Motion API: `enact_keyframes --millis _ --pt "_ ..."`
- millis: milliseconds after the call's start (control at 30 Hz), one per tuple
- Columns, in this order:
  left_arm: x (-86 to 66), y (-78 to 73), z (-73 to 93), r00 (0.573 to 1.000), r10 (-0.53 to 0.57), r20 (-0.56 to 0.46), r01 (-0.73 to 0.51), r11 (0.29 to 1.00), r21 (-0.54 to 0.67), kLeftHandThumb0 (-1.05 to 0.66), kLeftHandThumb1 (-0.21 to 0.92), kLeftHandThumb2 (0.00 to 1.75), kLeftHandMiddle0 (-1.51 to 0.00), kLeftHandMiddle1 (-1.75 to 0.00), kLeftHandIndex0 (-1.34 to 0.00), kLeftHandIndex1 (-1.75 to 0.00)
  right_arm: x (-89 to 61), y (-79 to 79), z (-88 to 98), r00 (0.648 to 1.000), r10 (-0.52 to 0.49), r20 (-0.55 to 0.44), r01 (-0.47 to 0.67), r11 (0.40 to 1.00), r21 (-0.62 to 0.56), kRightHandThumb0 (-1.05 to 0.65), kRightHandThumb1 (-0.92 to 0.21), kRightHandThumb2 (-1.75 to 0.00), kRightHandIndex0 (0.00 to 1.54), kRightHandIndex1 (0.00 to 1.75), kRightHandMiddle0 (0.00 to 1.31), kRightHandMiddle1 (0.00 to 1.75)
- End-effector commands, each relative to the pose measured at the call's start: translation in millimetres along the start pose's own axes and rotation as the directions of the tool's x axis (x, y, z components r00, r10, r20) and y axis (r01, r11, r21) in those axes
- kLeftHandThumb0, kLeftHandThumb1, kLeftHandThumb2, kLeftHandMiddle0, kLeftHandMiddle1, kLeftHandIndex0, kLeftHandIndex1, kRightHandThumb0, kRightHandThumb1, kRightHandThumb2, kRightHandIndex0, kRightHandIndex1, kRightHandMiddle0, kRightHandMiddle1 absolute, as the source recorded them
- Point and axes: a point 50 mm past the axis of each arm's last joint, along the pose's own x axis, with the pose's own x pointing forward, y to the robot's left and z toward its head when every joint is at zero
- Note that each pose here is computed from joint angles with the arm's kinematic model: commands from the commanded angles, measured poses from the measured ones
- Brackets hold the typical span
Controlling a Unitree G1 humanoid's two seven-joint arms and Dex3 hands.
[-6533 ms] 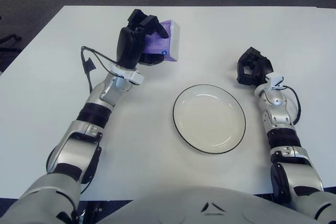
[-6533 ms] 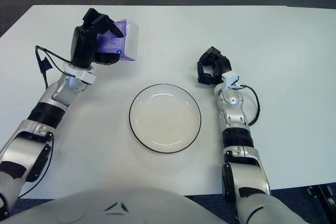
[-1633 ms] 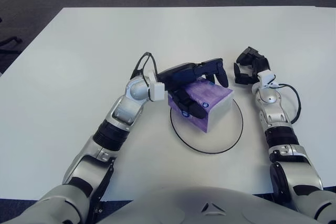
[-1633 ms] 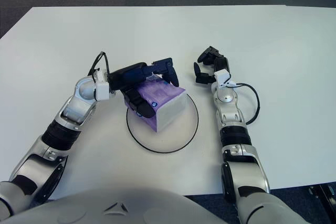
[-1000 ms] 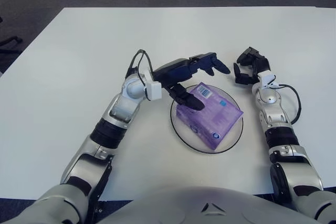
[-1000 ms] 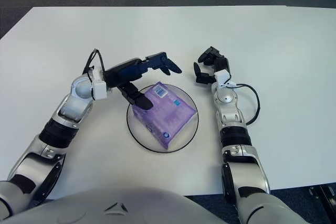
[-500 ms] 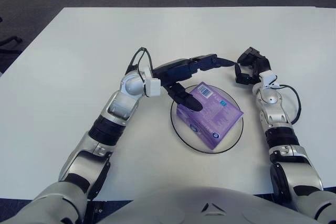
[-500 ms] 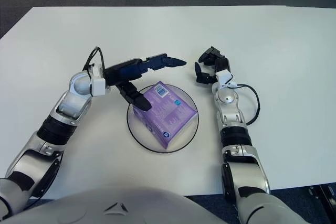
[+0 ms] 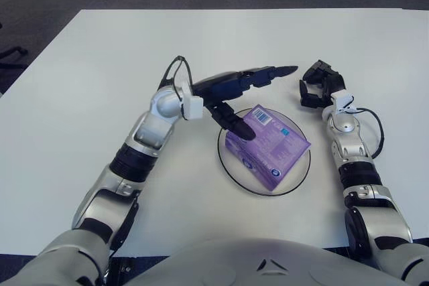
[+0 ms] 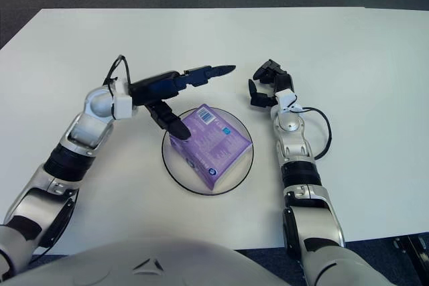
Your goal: Put the tissue paper into the plate.
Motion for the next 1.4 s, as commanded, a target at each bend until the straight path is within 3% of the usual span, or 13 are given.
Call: enact_keyframes --millis 0,100,233,333,467,500,600,767,933,1033,1200,1333,1367 --pt "-5.2 9.7 1.7 0.997 0.076 -0.017 -0.075 0.996 0.038 -0.99 0.92 0.21 -0.13 -0.06 -0.01 -0.1 -40.0 15.1 -57.0 0.971 0.066 -0.23 -0.055 0.997 0.054 -0.48 -0.33 -1.29 1.24 1.75 0.6 1.75" --pt "-6.2 10.1 1.4 0.994 0.104 -0.032 -0.102 0.994 0.039 -0.99 0.92 0.2 -0.16 -0.05 0.0 -0.18 -39.8 14.8 -57.1 0.971 0.073 -0.229 -0.059 0.996 0.065 -0.48 -0.34 -1.29 1.25 1.75 0.6 1.75" --pt "-32.6 0.3 -0.8 0.972 0.215 -0.094 -0.222 0.972 -0.077 -0.95 0.91 0.2 -0.27 -0.09 0.0 -0.28 -39.9 14.2 -57.1 0.971 0.078 -0.226 -0.058 0.994 0.092 -0.47 -0.35 -1.28 1.26 1.75 0.59 1.75" --pt "-35.8 0.1 -3.0 0.955 0.265 -0.129 -0.279 0.955 -0.103 -0.92 0.92 0.22 -0.34 -0.13 0.0 -0.33 -40.1 13.8 -57.0 0.972 0.079 -0.22 -0.058 0.993 0.103 -0.47 -0.35 -1.27 1.27 1.75 0.59 1.75" --pt "-39.2 8.5 -11.0 0.936 0.315 -0.159 -0.328 0.942 -0.064 -0.95 0.92 0.37 -0.38 -0.15 0.0 -0.38 -40.5 13.3 -56.7 0.974 0.084 -0.212 -0.062 0.992 0.111 -0.47 -0.35 -1.27 1.27 1.75 0.59 1.75" --pt "-42.4 14.7 -18.6 0.925 0.342 -0.164 -0.355 0.933 -0.062 -0.97 0.92 0.47 -0.39 -0.17 0.0 -0.41 -40.6 13.1 -56.8 0.974 0.085 -0.211 -0.063 0.992 0.11 -0.47 -0.35 -1.27 1.28 1.75 0.59 1.75" --pt "-46.6 21.4 -27.9 0.905 0.396 -0.154 -0.41 0.909 -0.075 -0.96 0.92 0.54 -0.34 -0.15 0.0 -0.34 -40.9 13.0 -57.0 0.974 0.086 -0.21 -0.063 0.992 0.112 -0.47 -0.35 -1.27 1.28 1.75 0.59 1.75" --pt "-65.2 19.2 -38.6 0.877 0.459 -0.14 -0.473 0.877 -0.085 -1.03 0.92 0.75 -0.29 -0.12 0.0 -0.26 -41.3 12.8 -57.2 0.975 0.087 -0.206 -0.063 0.991 0.121 -0.47 -0.35 -1.27 1.29 1.75 0.59 1.75" --pt "-71.7 19.7 -43.8 0.844 0.515 -0.149 -0.533 0.837 -0.125 -1.04 0.92 0.85 -0.3 -0.13 0.0 -0.26 -41.3 12.9 -56.4 0.976 0.089 -0.197 -0.067 0.991 0.112 -0.47 -0.35 -1.27 1.29 1.75 0.59 1.75" --pt "-75.6 16.8 -48.9 0.789 0.583 -0.194 -0.613 0.763 -0.203 -1.05 0.92 0.85 -0.41 -0.41 0.0 -0.51 -41.5 13.0 -55.5 0.978 0.089 -0.189 -0.07 0.992 0.105 -0.47 -0.35 -1.27 1.29 1.75 0.59 1.75" --pt "-83.2 14.8 -56.4 0.693 0.666 -0.278 -0.72 0.656 -0.226 -1.01 0.92 0.85 -0.54 -1.23 -0.07 -1.33 -41.5 13.3 -55.4 0.978 0.087 -0.19 -0.068 0.992 0.105 -0.47 -0.35 -1.27 1.3 1.75 0.59 1.75" --pt "-88.7 14.5 -61.4 0.609 0.712 -0.348 -0.791 0.579 -0.198 -0.87 0.92 0.89 -0.62 -1.56 -0.2 -1.61 -41.5 13.5 -55.0 0.979 0.085 -0.188 -0.066 0.992 0.105 -0.47 -0.35 -1.27 1.3 1.75 0.59 1.75" --pt "-89.9 14.2 -61.9 0.592 0.721 -0.359 -0.803 0.564 -0.192 -0.81 0.92 0.9 -0.69 -1.63 -0.28 -1.66 -41.7 13.5 -54.8 0.979 0.084 -0.187 -0.065 0.992 0.104 -0.47 -0.35 -1.27 1.3 1.75 0.59 1.75"
